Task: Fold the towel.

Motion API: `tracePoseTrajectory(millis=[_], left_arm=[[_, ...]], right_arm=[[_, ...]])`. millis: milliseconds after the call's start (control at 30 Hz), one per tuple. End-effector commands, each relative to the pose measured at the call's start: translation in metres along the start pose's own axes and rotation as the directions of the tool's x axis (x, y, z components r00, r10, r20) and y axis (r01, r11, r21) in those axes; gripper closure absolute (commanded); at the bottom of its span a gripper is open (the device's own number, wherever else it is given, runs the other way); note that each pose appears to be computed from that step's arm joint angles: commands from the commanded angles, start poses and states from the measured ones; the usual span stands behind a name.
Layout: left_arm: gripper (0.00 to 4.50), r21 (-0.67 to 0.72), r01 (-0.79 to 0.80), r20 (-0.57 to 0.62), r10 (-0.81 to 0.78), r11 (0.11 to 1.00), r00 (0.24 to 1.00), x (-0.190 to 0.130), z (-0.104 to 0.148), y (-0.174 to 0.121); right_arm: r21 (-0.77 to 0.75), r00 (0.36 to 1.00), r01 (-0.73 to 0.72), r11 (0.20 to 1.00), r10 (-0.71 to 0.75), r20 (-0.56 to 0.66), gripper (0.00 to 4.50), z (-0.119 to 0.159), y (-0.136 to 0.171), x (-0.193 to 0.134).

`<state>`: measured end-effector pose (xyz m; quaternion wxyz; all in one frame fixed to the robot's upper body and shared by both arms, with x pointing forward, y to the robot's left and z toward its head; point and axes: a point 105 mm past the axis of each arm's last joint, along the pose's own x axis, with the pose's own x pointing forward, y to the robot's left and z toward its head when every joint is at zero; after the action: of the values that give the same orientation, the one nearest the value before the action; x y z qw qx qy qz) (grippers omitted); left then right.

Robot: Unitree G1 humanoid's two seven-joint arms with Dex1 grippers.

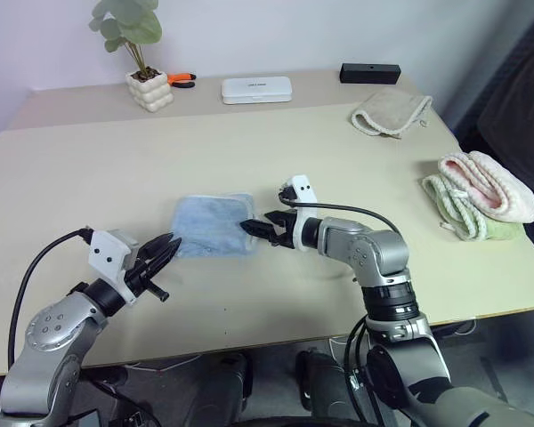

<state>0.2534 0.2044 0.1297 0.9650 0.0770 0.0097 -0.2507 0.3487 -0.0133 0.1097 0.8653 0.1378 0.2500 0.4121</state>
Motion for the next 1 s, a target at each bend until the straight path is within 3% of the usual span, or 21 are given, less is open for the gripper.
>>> tracePoseTrajectory(millis=[33,67,167,333,367,500,600,667,733,900,1000], left_arm=[[3.79,0.025,-0.009,0.035,0.008,1.000,0.999,-0.001,0.011,-0.002],[3.79,0.024,-0.009,0.035,0.008,1.000,0.999,-0.001,0.011,-0.003],[3.79,0.021,-0.013,0.034,0.012,1.000,0.999,-0.002,0.010,-0.004],[3.79,0.018,-0.016,0.026,0.015,1.000,1.000,-0.003,0.008,-0.005],[3.79,0.017,-0.015,0.025,0.014,1.000,1.000,-0.002,0.007,-0.006],[3.79,0.017,-0.006,0.028,0.005,1.000,1.000,0.002,0.008,-0.008],[3.79,0.019,0.003,0.039,-0.003,1.000,0.999,0.008,0.011,-0.009],[3.79,0.023,0.015,0.048,-0.016,1.000,0.999,0.015,0.013,-0.010],[3.79,0.019,0.033,0.057,-0.034,0.999,0.998,0.022,0.014,-0.012],[3.79,0.017,0.090,0.077,-0.091,0.996,0.993,0.037,0.017,-0.019],[3.79,0.021,0.133,0.082,-0.134,0.991,0.988,0.045,0.017,-0.024]], right_arm=[[0.029,0.998,-0.052,0.998,0.051,0.020,0.21,0.009,0.011,0.008],[0.029,0.998,-0.064,0.998,0.063,0.011,0.21,0.008,0.014,0.011],[0.041,0.995,-0.104,0.994,0.104,0.010,1.54,0.008,0.023,0.018],[0.060,0.992,-0.125,0.990,0.123,0.032,4.15,0.014,0.027,0.019],[0.068,0.992,-0.125,0.990,0.122,0.043,4.48,0.016,0.027,0.017],[0.098,0.978,-0.109,0.989,0.088,0.191,4.48,0.047,0.018,0.002],[0.128,0.929,-0.020,0.992,-0.029,0.368,4.48,0.086,-0.009,-0.026],[0.213,0.835,0.133,0.968,-0.225,0.502,4.48,0.116,-0.052,-0.067],[0.324,0.735,0.228,0.918,-0.380,0.562,4.48,0.128,-0.086,-0.103],[0.496,0.606,0.318,0.808,-0.576,0.549,4.48,0.112,-0.128,-0.152],[0.602,0.558,0.373,0.706,-0.689,0.463,4.48,0.081,-0.144,-0.171]])
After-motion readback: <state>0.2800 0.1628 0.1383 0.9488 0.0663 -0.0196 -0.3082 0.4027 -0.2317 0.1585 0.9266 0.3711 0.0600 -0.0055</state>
